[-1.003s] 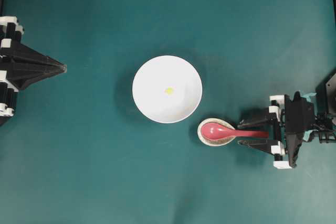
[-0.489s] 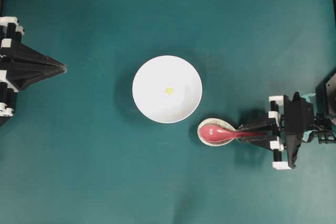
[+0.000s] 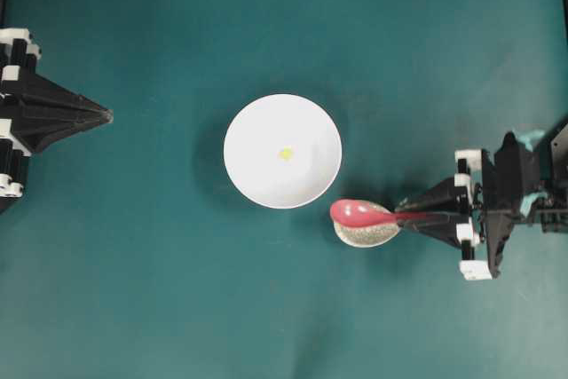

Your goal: Scoop the yellow hexagonal prism block from the bowl with a spoon using the right arm.

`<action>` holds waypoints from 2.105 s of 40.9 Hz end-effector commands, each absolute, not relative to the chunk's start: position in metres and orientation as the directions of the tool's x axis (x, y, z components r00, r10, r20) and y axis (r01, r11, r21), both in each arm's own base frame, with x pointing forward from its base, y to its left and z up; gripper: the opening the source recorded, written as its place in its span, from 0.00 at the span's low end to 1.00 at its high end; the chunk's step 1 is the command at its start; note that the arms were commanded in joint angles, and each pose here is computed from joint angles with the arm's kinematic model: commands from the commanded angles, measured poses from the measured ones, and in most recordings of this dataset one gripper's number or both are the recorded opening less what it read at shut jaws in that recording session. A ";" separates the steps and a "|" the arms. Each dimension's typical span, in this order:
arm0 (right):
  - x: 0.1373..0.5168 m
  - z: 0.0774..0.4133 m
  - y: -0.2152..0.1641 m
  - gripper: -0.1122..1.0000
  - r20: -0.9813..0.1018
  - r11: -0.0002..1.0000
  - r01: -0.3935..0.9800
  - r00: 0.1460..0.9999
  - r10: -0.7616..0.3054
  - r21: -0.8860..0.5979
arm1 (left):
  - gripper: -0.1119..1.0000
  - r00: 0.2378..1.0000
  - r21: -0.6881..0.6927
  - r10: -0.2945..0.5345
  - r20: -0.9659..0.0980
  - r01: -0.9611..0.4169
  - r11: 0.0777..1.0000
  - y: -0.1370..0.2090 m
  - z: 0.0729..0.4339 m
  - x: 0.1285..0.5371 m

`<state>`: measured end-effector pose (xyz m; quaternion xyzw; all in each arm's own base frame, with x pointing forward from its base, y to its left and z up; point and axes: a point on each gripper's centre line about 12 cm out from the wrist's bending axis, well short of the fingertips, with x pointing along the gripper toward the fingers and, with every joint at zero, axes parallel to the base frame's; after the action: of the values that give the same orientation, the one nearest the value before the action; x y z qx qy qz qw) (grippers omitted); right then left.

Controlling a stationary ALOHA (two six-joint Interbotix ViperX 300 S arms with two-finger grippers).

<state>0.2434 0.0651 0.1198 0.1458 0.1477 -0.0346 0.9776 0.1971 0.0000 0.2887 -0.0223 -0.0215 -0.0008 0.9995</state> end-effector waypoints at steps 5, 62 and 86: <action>0.251 0.146 0.061 0.31 -0.273 0.941 0.109 0.962 -0.018 0.320 | 0.09 0.998 -0.042 -0.003 0.064 0.006 0.999 0.000 0.299 0.200; 0.354 0.228 -0.024 0.31 -0.709 0.905 0.210 0.694 0.129 0.370 | 0.09 0.999 -0.026 -0.003 0.052 0.004 1.000 0.000 0.296 0.201; 0.382 0.222 -0.030 0.31 -0.899 0.938 0.237 0.416 0.138 0.254 | 0.09 1.000 -0.025 -0.003 0.029 0.004 1.000 0.000 0.292 0.202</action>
<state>0.3780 -0.0294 0.2098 0.1843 0.5424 -0.0294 0.8191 0.1991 0.0001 0.2839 -0.0147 -0.0054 -0.0004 0.9999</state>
